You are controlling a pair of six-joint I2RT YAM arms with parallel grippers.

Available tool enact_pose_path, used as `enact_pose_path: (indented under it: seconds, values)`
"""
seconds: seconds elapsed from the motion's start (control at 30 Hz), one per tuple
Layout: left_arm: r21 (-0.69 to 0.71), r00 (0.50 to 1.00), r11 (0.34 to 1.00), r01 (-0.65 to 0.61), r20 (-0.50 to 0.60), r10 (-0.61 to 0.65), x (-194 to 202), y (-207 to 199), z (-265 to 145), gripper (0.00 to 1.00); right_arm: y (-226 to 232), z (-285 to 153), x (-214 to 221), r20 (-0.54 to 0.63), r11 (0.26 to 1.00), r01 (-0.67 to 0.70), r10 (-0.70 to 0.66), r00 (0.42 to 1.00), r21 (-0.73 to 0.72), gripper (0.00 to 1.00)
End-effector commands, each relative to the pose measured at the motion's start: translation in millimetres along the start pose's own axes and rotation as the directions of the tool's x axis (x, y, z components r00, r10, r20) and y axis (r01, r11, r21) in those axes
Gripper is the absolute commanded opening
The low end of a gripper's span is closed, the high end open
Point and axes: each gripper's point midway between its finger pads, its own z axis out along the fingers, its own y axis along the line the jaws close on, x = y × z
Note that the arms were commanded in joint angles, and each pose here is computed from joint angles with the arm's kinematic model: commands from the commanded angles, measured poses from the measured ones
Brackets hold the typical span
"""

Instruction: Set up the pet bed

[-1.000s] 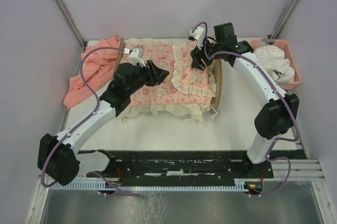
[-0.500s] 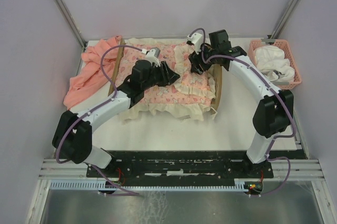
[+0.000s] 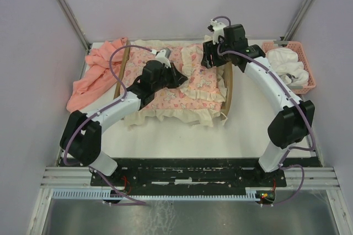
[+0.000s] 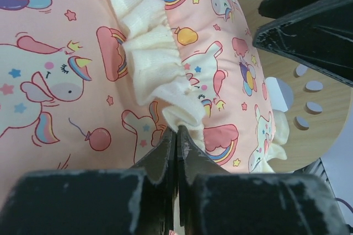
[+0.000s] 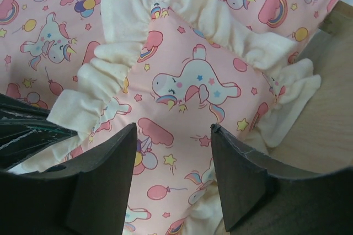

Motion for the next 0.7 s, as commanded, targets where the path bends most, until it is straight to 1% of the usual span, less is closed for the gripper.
enact_pose_path:
  seconds: [0.0, 0.07, 0.13, 0.27, 0.37, 0.47, 0.53, 0.67]
  values:
    - [-0.024, 0.994, 0.999, -0.043, 0.097, 0.045, -29, -5, 4, 0.03, 8, -41, -36, 0.121, 0.995, -0.087, 0.080, 0.989, 0.051, 0.64]
    - [-0.020, 0.994, 0.999, -0.035, 0.098, 0.037, -28, -5, 5, 0.03, 8, -49, -39, 0.143, 0.991, -0.116, 0.105, 0.984, 0.071, 0.63]
    - [-0.018, 0.994, 1.000, -0.020, 0.110, 0.022, -28, -5, 7, 0.03, 6, -49, -35, 0.135, 0.983, -0.148, 0.133, 0.982, 0.109, 0.62]
    - [-0.023, 0.988, 0.999, 0.024, 0.153, -0.020, -31, -4, 8, 0.03, 5, -36, -11, 0.073, 0.961, -0.223, 0.213, 0.974, 0.161, 0.61]
    - [-0.030, 0.980, 0.998, 0.055, 0.191, -0.048, -36, -5, 8, 0.03, 4, -27, 1, 0.056, 0.945, -0.258, 0.251, 0.966, 0.201, 0.60]
    - [-0.034, 0.979, 0.998, 0.056, 0.196, -0.048, -34, -7, 8, 0.03, -7, -23, 14, 0.024, 0.913, -0.291, 0.297, 0.955, 0.287, 0.59]
    - [-0.045, 0.980, 0.997, 0.056, 0.193, -0.046, -31, -5, 7, 0.03, -18, -24, 22, 0.035, 0.879, -0.317, 0.327, 0.944, 0.357, 0.59]
    - [-0.061, 0.980, 0.996, 0.064, 0.194, -0.051, -25, 0, 4, 0.03, -24, -23, 28, 0.097, 0.838, -0.385, 0.378, 0.920, 0.387, 0.59]
